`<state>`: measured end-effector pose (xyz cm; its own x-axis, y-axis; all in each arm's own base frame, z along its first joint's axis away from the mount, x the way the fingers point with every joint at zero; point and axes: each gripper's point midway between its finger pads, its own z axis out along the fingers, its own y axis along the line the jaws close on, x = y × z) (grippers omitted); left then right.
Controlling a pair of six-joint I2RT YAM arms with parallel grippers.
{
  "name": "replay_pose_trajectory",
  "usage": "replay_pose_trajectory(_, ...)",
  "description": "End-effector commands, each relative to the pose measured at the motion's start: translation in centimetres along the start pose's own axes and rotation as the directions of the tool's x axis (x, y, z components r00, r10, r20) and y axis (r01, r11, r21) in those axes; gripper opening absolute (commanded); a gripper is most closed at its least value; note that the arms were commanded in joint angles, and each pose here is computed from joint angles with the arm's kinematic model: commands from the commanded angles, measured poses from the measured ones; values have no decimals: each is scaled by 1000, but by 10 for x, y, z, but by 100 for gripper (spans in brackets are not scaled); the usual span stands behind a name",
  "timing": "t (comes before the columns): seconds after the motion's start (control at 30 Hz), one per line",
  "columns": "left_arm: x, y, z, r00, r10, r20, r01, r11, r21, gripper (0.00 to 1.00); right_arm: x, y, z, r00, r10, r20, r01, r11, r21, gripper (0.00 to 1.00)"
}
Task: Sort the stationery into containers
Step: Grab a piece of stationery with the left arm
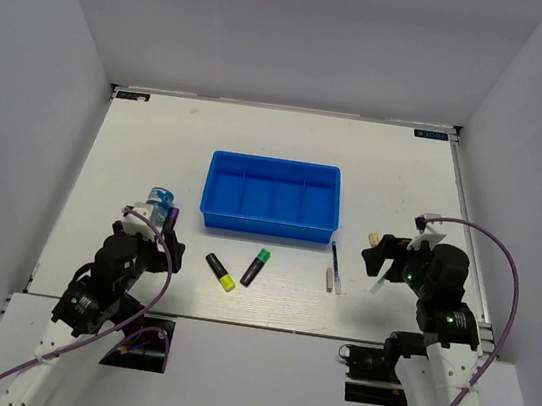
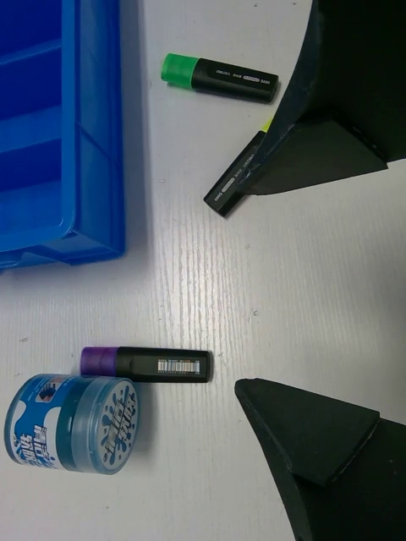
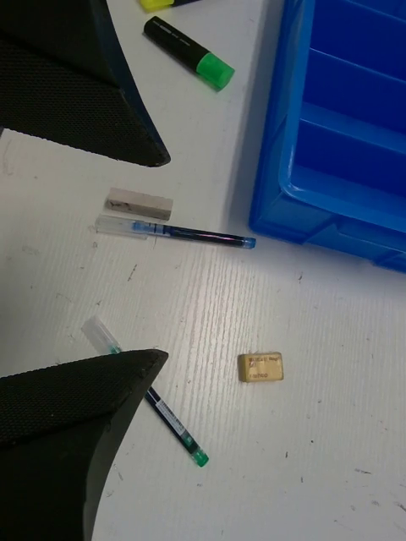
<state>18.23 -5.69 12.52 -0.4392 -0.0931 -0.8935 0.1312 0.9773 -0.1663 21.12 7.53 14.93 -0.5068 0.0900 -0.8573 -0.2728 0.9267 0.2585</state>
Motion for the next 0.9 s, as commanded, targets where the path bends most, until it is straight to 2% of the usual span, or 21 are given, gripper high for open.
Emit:
replay_pose_trajectory(0.0,4,4,2,1000,12,-17,-13,1000,-20,100,-11,1,0,1000,5,31,-5,1000,-2,90)
replay_pose_trajectory(0.33,3,5,2,1000,6,-13,-7,1000,-28,100,5,10,4,993,-120,4,120,988,-97,90)
replay_pose_trajectory(0.53,4,8,2,1000,6,-14,-6,999,-42,100,18,9,4,952,-305,1,302,942,-150,90)
replay_pose_trajectory(0.6,4,10,3,1000,5,-18,-6,998,-55,100,21,7,6,953,-301,-9,297,943,-149,76)
replay_pose_trajectory(0.63,3,11,3,1000,-4,-14,3,998,-63,100,21,7,6,953,-302,-12,297,943,-152,62)
replay_pose_trajectory(0.67,1,15,3,1000,-7,-9,6,996,-91,96,20,7,6,954,-300,-12,295,944,-149,15)
replay_pose_trajectory(0.7,-1,17,2,1000,-9,-12,8,994,-105,75,20,7,6,957,-289,-16,284,948,-145,0)
replay_pose_trajectory(0.73,-2,17,2,1000,-28,-12,26,993,-117,55,18,7,6,957,-291,-9,287,948,-139,0)
replay_pose_trajectory(0.77,-15,27,-2,999,-37,12,39,983,-182,31,18,5,6,957,-290,-12,286,950,-129,27)
replay_pose_trajectory(0.8,-12,32,-1,999,-41,-25,34,974,-225,6,16,5,6,956,-292,-6,289,949,-129,50)
replay_pose_trajectory(0.83,-21,39,-2,999,-42,-34,31,959,-281,3,18,5,6,957,-288,-13,284,950,-133,62)
replay_pose_trajectory(0.87,-32,43,-5,999,-33,-29,22,946,-322,4,18,4,6,958,-286,-16,282,951,-127,70)
